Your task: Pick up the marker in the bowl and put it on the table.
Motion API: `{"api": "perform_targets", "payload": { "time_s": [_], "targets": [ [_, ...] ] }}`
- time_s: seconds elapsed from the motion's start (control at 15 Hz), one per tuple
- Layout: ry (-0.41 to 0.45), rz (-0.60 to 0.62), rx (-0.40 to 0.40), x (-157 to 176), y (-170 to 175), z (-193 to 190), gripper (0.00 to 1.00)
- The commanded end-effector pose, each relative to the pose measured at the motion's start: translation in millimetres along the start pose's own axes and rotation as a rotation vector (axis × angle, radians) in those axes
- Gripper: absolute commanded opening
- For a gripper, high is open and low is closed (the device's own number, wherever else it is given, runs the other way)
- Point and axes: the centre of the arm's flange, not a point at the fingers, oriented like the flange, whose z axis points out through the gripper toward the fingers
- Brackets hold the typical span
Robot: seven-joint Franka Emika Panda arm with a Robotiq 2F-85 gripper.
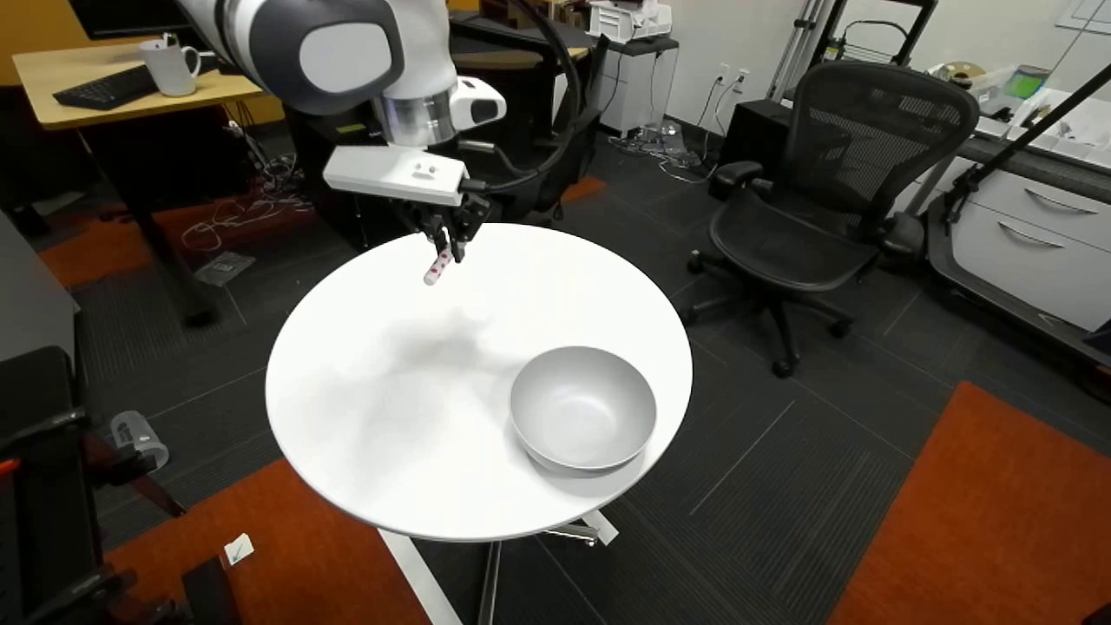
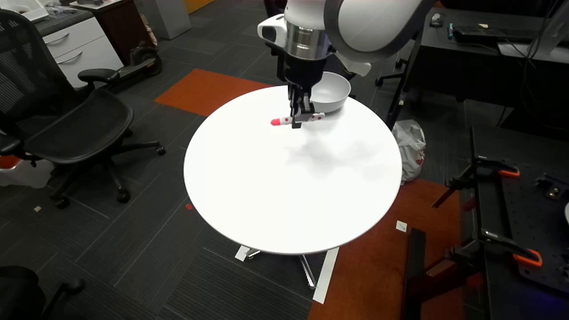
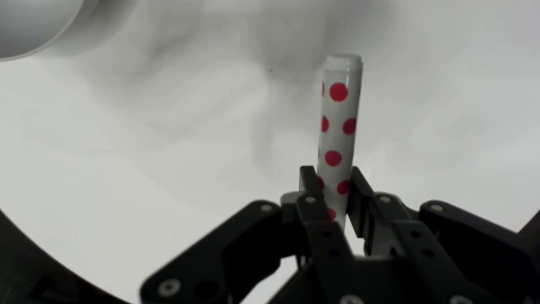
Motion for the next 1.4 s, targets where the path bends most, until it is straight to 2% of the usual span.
{"api": "perform_targets", "payload": {
  "time_s": [0.0, 0.33, 0.67, 0.73, 0.87, 1.2, 1.33],
  "targets": [
    [-0.004, 0.006, -0.012, -4.4, 11.2, 38.1, 0.05],
    [0.019, 0.013, -0.015, -11.2, 16.2, 82.7, 0.05],
    [0.032, 0.012, -0.024, -14.8, 11.5, 102.6, 0.07],
    [0.035, 0.008, -0.026, -14.6, 9.9, 103.3, 0.45],
    [0.037, 0.003, -0.03, -14.5, 7.9, 101.8, 0.51],
    [0.073, -0.006, -0.054, -11.6, 4.7, 87.4, 0.9],
    [0.092, -0.015, -0.063, -9.7, -1.1, 69.9, 1.0]
  ]
}}
